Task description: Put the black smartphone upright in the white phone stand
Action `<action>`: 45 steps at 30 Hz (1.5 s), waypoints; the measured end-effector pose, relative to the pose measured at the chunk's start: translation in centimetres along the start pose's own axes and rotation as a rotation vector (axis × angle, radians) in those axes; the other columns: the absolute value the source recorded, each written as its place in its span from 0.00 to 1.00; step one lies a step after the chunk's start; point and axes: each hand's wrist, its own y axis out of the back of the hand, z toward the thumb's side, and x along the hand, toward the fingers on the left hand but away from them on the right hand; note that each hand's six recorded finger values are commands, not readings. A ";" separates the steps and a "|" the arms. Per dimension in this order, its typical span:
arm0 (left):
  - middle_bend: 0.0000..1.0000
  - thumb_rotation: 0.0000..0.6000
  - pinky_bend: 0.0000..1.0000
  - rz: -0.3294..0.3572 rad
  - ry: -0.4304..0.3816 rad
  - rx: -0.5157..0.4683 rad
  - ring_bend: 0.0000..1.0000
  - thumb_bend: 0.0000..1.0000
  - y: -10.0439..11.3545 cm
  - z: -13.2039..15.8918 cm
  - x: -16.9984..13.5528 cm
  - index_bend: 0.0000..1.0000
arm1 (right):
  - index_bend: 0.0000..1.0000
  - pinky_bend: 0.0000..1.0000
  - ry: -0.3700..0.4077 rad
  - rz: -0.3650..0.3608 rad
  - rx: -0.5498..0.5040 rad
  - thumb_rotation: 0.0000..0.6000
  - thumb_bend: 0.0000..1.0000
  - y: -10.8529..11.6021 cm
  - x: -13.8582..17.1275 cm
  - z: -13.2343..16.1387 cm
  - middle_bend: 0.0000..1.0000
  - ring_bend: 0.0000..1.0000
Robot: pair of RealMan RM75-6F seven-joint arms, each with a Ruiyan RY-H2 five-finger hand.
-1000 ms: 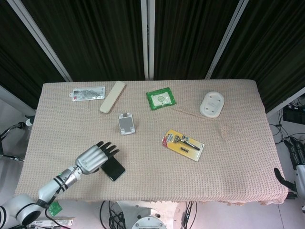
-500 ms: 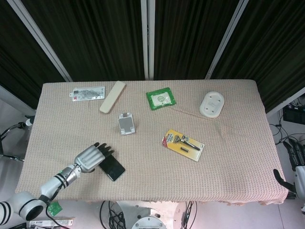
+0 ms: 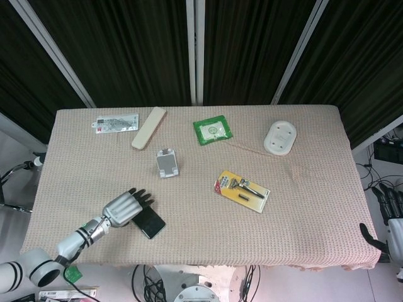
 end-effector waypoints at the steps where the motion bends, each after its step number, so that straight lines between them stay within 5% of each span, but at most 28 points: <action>1: 0.10 1.00 0.24 0.003 -0.002 0.001 0.10 0.16 0.1 0.0 0.1 0.14 | 0.00 0.00 0.002 0.004 0.002 1.00 0.27 0.0 0.0 0.0 0.00 0.00; 17: 0.11 1.00 0.24 0.002 -0.018 0.019 0.10 0.16 0.3 0.1 0.7 0.20 | 0.00 0.00 0.003 0.022 -0.005 1.00 0.28 -0.3 -0.1 0.0 0.00 0.00; 29: 0.13 1.00 0.24 0.014 -0.016 0.006 0.10 0.16 0.3 0.1 0.9 0.44 | 0.00 0.00 0.000 0.030 -0.001 1.00 0.28 -0.4 -0.2 -0.1 0.00 0.00; 41: 0.27 1.00 0.30 0.071 -0.003 -0.078 0.20 0.30 0.8 -0.2 0.8 0.54 | 0.00 0.00 0.002 0.044 0.005 1.00 0.28 -0.6 -0.3 0.1 0.00 0.00; 45: 0.39 1.00 0.40 0.097 0.002 -0.086 0.29 0.32 1.1 -0.3 0.7 0.55 | 0.00 0.00 0.003 0.046 0.006 1.00 0.28 -0.7 -0.3 0.2 0.00 0.00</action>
